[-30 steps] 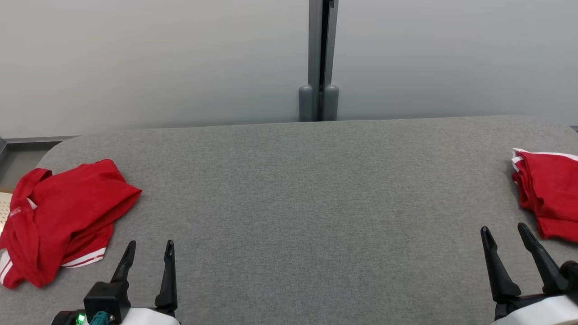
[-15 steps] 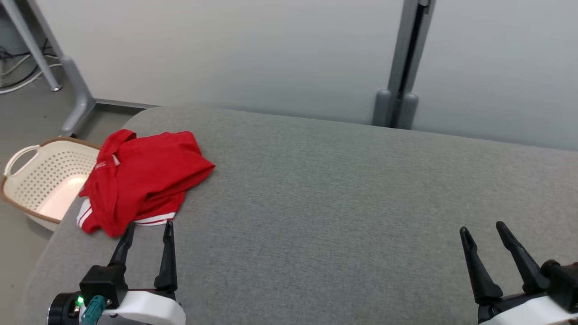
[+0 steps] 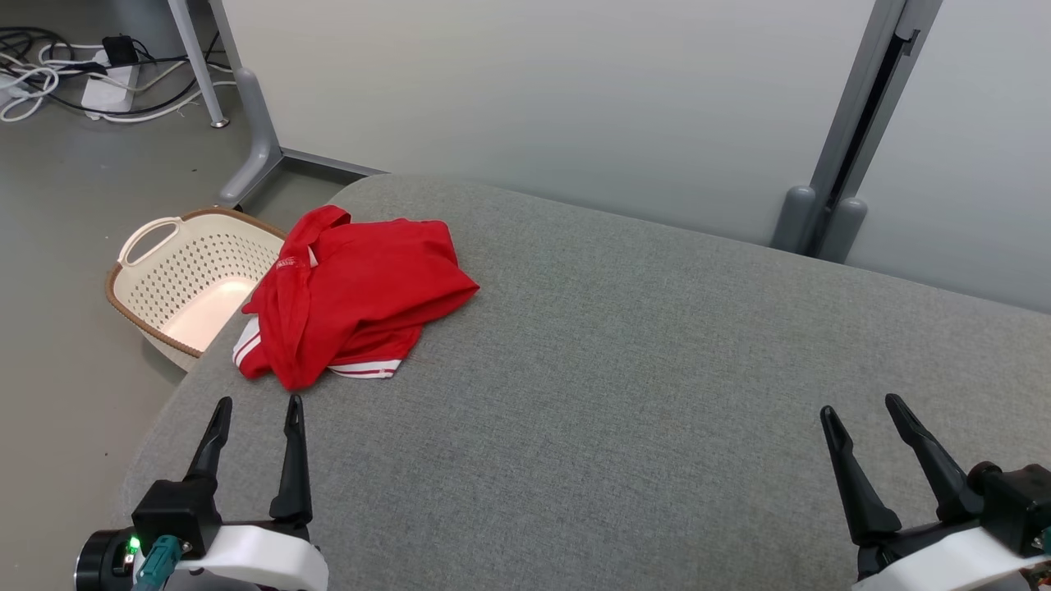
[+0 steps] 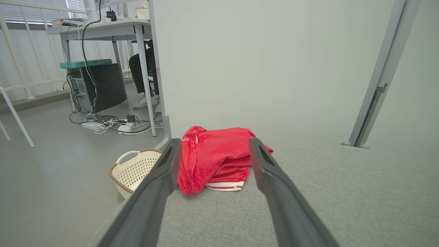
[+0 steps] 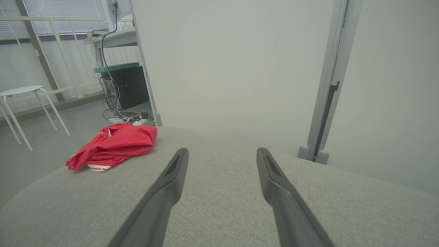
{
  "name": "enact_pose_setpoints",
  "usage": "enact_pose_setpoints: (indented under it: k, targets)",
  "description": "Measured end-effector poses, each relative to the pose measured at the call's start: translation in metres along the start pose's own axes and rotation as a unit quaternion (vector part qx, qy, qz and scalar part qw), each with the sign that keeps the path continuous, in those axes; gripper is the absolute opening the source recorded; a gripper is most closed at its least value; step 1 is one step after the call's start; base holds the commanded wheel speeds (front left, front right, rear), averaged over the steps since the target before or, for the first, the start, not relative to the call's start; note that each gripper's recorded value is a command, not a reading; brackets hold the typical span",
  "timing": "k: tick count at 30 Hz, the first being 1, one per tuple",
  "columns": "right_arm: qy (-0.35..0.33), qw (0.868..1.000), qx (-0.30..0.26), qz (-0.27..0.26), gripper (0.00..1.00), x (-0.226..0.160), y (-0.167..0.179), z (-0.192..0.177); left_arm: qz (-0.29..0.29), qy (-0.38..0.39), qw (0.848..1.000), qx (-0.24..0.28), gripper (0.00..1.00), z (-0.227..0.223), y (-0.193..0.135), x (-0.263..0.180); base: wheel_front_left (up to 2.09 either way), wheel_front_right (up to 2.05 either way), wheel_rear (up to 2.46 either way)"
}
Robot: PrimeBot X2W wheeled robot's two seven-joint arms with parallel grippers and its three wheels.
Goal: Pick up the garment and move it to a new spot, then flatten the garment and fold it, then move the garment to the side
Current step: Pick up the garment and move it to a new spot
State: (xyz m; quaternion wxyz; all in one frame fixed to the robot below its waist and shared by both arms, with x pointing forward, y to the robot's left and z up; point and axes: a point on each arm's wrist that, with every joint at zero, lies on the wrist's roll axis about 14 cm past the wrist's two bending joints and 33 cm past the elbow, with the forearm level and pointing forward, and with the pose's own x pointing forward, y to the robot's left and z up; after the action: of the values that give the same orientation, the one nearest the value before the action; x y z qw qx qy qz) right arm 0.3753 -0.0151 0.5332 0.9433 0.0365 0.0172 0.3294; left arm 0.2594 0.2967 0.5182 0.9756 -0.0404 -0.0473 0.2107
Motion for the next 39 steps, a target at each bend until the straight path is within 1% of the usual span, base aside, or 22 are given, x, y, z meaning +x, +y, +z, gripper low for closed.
enact_pose_setpoints:
  k: [9,14,17,22,26,30,34,39]
  targets:
    - [0.006,1.000,0.001,0.000,1.00,0.000,-0.002,-0.004,0.000,0.000,1.000,0.001,1.00,0.001,0.000,0.002,0.00,0.00,0.00]
    - [0.005,1.000,0.006,-0.002,1.00,0.003,-0.005,-0.004,-0.015,-0.003,1.000,0.003,1.00,0.004,-0.008,0.014,0.00,0.00,0.00]
    - [0.002,1.000,0.006,0.001,1.00,0.009,-0.010,-0.001,-0.027,-0.003,1.000,0.001,1.00,0.005,-0.015,0.032,0.00,0.00,0.00]
    - [0.000,1.000,0.003,0.001,1.00,0.023,-0.027,0.001,-0.045,0.018,0.999,0.005,1.00,-0.005,-0.028,0.079,0.00,0.00,0.00]
    - [0.009,1.000,0.005,-0.005,1.00,0.034,-0.049,-0.008,-0.057,0.064,0.996,0.018,1.00,-0.035,-0.038,0.118,0.00,0.00,0.00]
    - [0.029,0.999,0.018,-0.025,1.00,0.038,-0.076,-0.031,-0.059,0.124,0.990,0.025,1.00,-0.076,-0.045,0.152,0.00,0.00,0.00]
    - [0.051,0.997,0.033,-0.042,1.00,0.039,-0.095,-0.057,-0.053,0.209,0.976,0.036,1.00,-0.129,-0.044,0.166,0.00,0.00,0.00]
    - [0.069,0.995,0.043,-0.059,1.00,0.037,-0.112,-0.079,-0.036,0.301,0.951,0.064,1.00,-0.180,-0.034,0.170,0.00,0.00,0.00]
